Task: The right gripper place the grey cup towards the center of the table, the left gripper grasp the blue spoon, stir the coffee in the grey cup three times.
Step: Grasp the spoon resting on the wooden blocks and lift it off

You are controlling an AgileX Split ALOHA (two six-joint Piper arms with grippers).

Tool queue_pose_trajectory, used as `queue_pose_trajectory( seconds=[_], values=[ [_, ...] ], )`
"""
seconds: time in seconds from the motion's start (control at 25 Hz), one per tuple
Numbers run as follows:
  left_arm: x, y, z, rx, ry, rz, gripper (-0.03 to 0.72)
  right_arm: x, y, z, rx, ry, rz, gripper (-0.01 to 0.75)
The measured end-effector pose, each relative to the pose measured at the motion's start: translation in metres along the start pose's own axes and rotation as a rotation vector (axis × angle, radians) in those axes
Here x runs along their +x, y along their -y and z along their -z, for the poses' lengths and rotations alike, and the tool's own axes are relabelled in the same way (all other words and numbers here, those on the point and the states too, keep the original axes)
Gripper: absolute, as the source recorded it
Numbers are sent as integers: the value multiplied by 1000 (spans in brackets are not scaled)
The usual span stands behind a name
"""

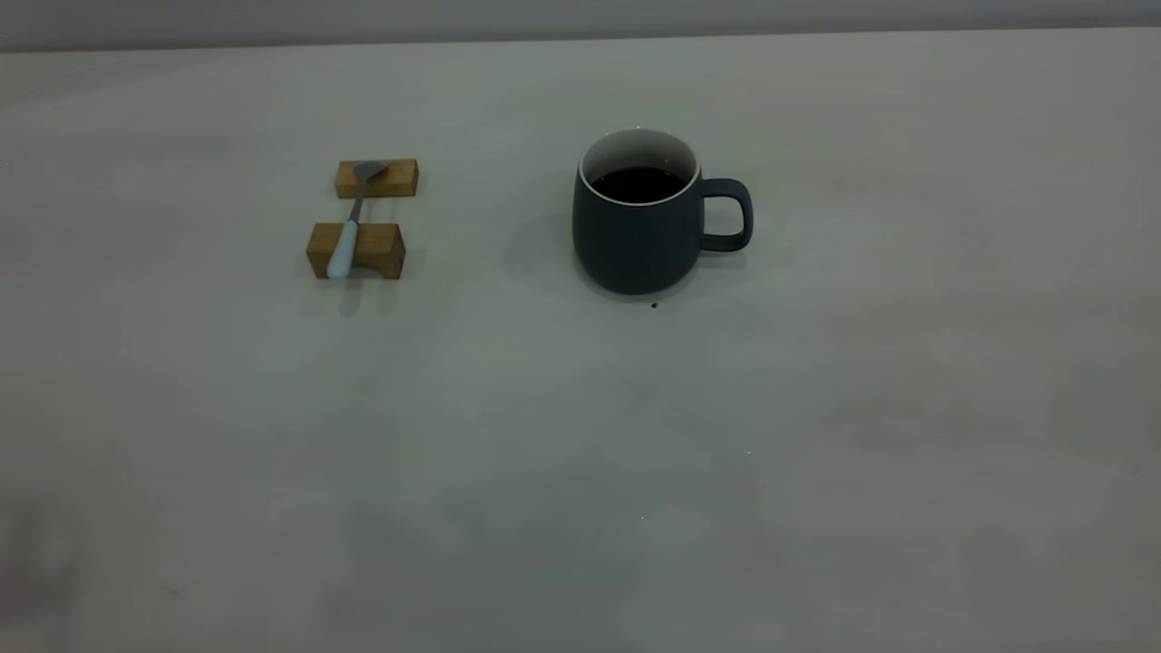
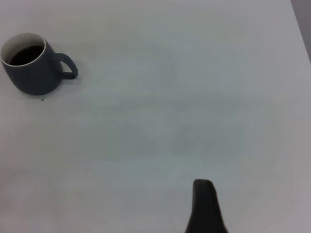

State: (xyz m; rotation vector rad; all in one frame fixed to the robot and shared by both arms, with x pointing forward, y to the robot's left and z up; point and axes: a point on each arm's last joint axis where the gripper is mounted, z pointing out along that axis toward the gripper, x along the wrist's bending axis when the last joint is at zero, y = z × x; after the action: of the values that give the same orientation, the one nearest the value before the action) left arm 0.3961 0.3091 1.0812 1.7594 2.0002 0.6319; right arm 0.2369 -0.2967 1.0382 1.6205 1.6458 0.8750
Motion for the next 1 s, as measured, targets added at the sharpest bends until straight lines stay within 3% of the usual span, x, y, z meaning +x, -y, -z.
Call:
queue_pose_trajectory(
  seconds=[0.24,0.56,0.76,1.0],
  values=[
    [-23,-49,-79,212,50,-20,658,0,0,0,0,0,0,588],
    [-84,-68,-202,430,75,-110,658,0,0,0,0,0,0,588],
    [-115,-62,-260,520,71,-142,656,0,0,0,0,0,0,588],
    [-133,-48,-299,563,72,-167,653,0,0,0,0,0,0,585]
  ],
)
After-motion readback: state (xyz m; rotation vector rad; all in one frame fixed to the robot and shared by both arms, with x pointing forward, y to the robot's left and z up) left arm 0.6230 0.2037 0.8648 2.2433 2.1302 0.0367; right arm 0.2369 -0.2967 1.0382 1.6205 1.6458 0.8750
